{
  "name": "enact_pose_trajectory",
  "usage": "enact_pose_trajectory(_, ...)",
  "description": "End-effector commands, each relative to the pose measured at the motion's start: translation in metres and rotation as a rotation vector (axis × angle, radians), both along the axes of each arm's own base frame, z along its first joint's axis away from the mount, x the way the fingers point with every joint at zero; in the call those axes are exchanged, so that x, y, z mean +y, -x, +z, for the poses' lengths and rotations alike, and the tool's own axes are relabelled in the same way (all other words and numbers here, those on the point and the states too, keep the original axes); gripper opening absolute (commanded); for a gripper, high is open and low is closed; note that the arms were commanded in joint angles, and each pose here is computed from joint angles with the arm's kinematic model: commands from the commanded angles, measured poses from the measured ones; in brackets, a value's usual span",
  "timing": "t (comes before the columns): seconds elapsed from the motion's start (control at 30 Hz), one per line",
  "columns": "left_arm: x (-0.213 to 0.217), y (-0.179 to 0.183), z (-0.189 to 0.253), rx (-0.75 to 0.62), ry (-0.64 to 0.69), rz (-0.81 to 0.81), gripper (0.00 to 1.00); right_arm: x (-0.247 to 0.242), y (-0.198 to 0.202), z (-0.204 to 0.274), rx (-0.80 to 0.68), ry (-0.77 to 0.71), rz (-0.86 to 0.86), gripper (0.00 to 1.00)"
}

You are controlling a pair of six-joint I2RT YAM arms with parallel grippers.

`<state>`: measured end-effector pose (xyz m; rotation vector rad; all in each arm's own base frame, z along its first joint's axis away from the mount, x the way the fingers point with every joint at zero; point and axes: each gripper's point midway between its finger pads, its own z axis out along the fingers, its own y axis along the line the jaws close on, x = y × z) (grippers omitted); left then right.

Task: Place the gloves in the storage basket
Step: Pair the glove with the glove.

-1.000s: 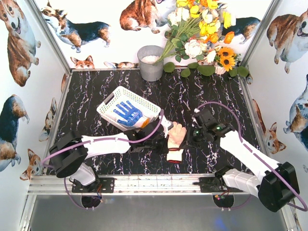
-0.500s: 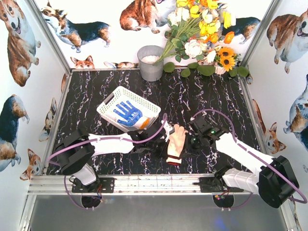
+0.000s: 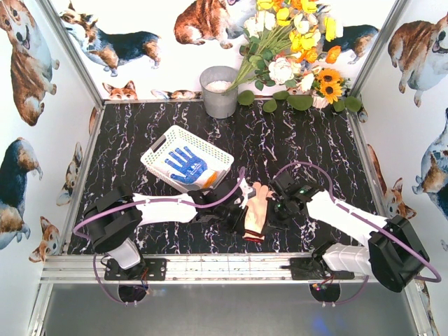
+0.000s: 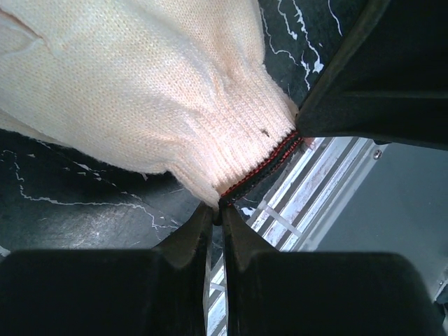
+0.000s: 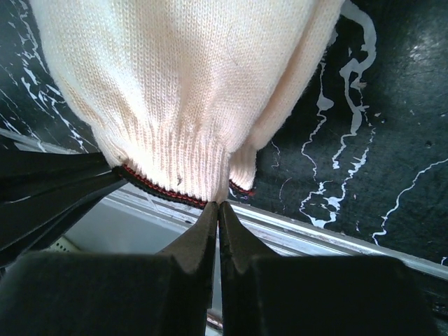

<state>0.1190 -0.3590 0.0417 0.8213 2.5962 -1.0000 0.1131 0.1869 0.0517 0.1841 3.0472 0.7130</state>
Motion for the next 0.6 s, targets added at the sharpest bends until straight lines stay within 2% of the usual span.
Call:
enact_pose_trajectory(0.0,-0.006,0.003,0.006,0.02,0.015,-0.026,0.0,-0.001,0.0,-0.005,-0.01,0.017,0.003,0.0)
enact_pose_trajectory(0.4,-0.003,0.016,-0.009,0.095,-0.015,-0.06,0.01,-0.005,0.005,-0.016,0.024,0.048,0.012,0.0)
enact_pose_trajectory(0.43,-0.003,0.016,-0.009,0.094,-0.016,-0.058,0.06,-0.006,0.005,-0.016,0.024,0.05,0.012,0.0)
enact_pose_trajectory(0.47,-0.002,0.015,-0.008,0.089,-0.017,-0.054,0.13,-0.006,0.005,-0.014,0.02,0.051,0.013,0.05)
enact_pose_trajectory(0.57,0.0,0.012,-0.002,0.066,-0.014,-0.042,0.37,-0.004,-0.001,-0.001,-0.016,0.04,0.021,0.26)
